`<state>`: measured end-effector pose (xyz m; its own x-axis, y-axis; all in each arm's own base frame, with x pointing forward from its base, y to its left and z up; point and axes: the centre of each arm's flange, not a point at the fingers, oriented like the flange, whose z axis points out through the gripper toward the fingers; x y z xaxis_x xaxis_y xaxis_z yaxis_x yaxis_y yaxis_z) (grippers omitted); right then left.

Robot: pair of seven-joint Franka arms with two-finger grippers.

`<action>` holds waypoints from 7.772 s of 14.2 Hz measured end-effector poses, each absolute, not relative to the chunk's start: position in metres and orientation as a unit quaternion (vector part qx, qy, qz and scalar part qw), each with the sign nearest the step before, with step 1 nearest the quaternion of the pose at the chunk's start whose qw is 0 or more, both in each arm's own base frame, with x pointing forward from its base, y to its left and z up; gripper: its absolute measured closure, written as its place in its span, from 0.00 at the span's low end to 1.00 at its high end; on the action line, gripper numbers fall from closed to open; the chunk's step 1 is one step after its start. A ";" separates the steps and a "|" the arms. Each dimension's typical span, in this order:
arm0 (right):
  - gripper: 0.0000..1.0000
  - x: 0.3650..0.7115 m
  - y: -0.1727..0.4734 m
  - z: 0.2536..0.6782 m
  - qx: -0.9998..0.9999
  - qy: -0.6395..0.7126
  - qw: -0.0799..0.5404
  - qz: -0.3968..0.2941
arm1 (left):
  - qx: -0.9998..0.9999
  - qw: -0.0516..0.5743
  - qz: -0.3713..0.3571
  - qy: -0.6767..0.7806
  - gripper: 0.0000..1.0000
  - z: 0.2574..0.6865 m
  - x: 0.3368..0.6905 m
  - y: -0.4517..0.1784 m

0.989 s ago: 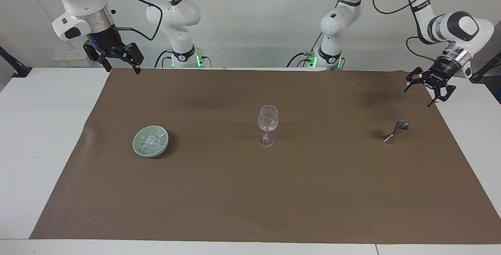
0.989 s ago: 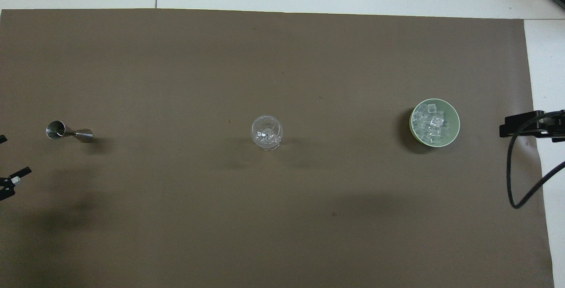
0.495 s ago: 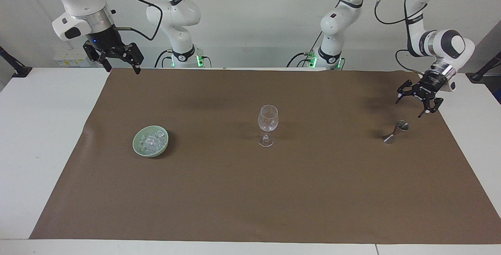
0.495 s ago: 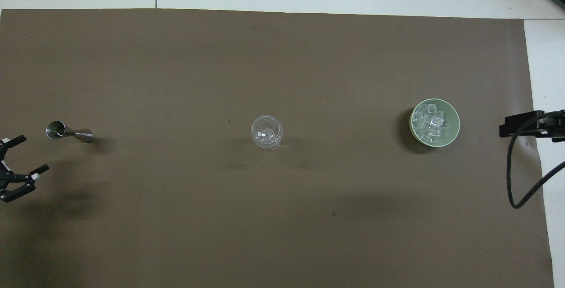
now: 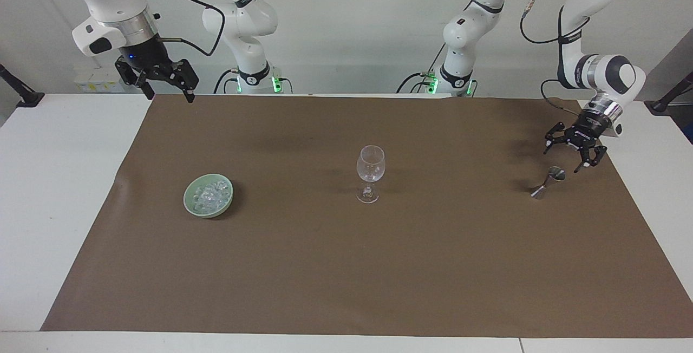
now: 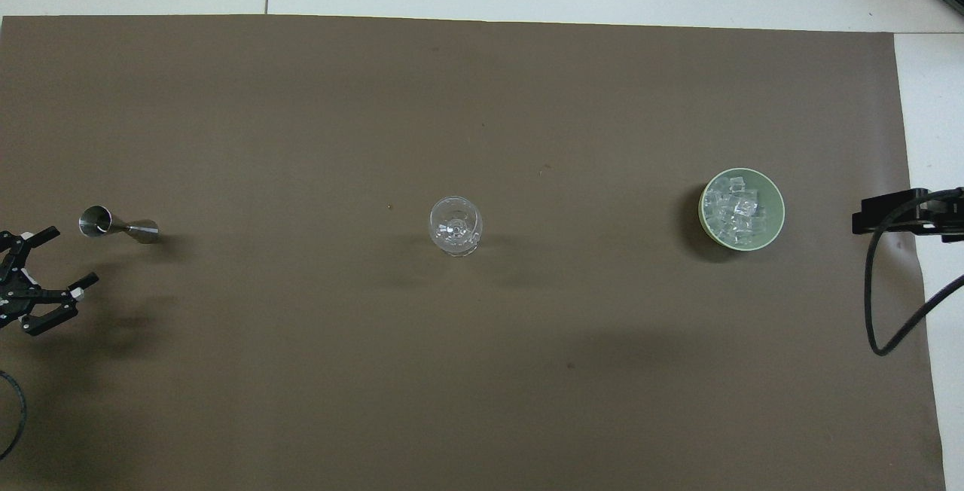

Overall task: Pour wine and add ice with both arms
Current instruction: 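Move the left gripper forward to the silver jigger, then close the left gripper around the silver jigger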

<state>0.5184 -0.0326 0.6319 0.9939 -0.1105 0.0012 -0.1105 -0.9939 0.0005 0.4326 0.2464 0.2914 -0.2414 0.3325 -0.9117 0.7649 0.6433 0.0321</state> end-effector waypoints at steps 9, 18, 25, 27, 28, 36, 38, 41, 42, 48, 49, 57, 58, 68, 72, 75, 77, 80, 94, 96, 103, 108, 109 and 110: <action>0.00 0.518 -0.033 0.632 0.998 -0.055 0.000 0.001 | 0.334 0.519 -0.220 0.756 0.00 0.265 0.441 0.238; 0.00 0.518 -0.033 0.632 0.998 -0.055 0.000 0.001 | 0.314 0.528 -0.220 0.758 0.00 0.254 0.450 0.227; 0.00 0.518 -0.033 0.632 0.998 -0.055 0.000 0.001 | 0.305 0.538 -0.216 0.755 0.00 0.237 0.450 0.225; 0.00 0.518 -0.033 0.632 0.998 -0.055 0.000 0.001 | 0.303 0.541 -0.216 0.754 0.00 0.231 0.451 0.222; 0.00 0.518 -0.033 0.632 0.998 -0.055 0.000 0.001 | 0.303 0.541 -0.216 0.754 0.00 0.228 0.451 0.221; 0.00 0.518 -0.033 0.632 0.998 -0.055 0.000 0.001 | 0.294 0.550 -0.216 0.752 0.00 0.221 0.453 0.217; 0.00 0.518 -0.033 0.632 0.998 -0.055 0.000 0.001 | 0.288 0.552 -0.220 0.751 0.00 0.218 0.452 0.216; 0.00 0.518 -0.033 0.632 0.998 -0.055 0.000 0.001 | 0.285 0.554 -0.225 0.749 0.00 0.213 0.452 0.214; 0.00 0.518 -0.033 0.632 0.998 -0.055 0.000 0.001 | 0.283 0.555 -0.226 0.749 0.00 0.213 0.452 0.214; 0.00 0.518 -0.033 0.632 0.998 -0.055 0.000 0.001 | 0.278 0.565 -0.229 0.742 0.00 0.211 0.453 0.212; 0.00 0.518 -0.033 0.632 0.998 -0.055 0.000 0.001 | 0.277 0.565 -0.230 0.743 0.00 0.210 0.453 0.212; 0.00 0.518 -0.033 0.632 0.998 -0.055 0.000 0.001 | 0.269 0.571 -0.234 0.739 0.17 0.208 0.453 0.211; 0.00 0.518 -0.033 0.632 0.998 -0.055 0.000 0.001 | 0.269 0.572 -0.235 0.739 0.17 0.208 0.453 0.211; 0.00 0.518 -0.033 0.632 0.998 -0.055 0.000 0.001 | 0.269 0.577 -0.238 0.733 0.38 0.210 0.453 0.210; 0.00 0.518 -0.033 0.632 0.998 -0.055 0.000 0.001 | 0.268 0.578 -0.238 0.733 0.45 0.210 0.453 0.211; 0.00 0.518 -0.033 0.632 0.998 -0.055 0.000 0.001 | 0.266 0.579 -0.238 0.733 0.48 0.210 0.453 0.211; 0.00 0.518 -0.033 0.632 0.998 -0.055 0.000 0.001 | 0.265 0.581 -0.238 0.732 0.50 0.210 0.454 0.211; 0.00 0.518 -0.033 0.632 0.998 -0.055 0.000 0.001 | 0.265 0.583 -0.239 0.730 0.52 0.211 0.454 0.211; 0.00 0.518 -0.033 0.632 0.998 -0.055 0.000 0.001 | 0.264 0.584 -0.238 0.730 0.78 0.211 0.453 0.212; 0.00 0.518 -0.033 0.632 0.998 -0.055 0.000 0.001 | 0.264 0.584 -0.238 0.730 0.78 0.211 0.453 0.212; 0.00 0.518 -0.033 0.632 0.998 -0.055 0.000 0.001 | 0.268 0.591 -0.233 0.724 0.78 0.216 0.456 0.213; 0.00 0.518 -0.033 0.632 0.998 -0.055 0.000 0.001 | 0.280 0.603 -0.227 0.712 0.78 0.236 0.467 0.203; 0.00 0.518 -0.033 0.632 0.998 -0.055 0.000 0.001 | 0.288 0.604 -0.226 0.708 0.78 0.242 0.471 0.197; 0.00 0.518 -0.033 0.632 0.998 -0.055 0.000 0.001 | 0.295 0.606 -0.225 0.703 0.78 0.249 0.475 0.191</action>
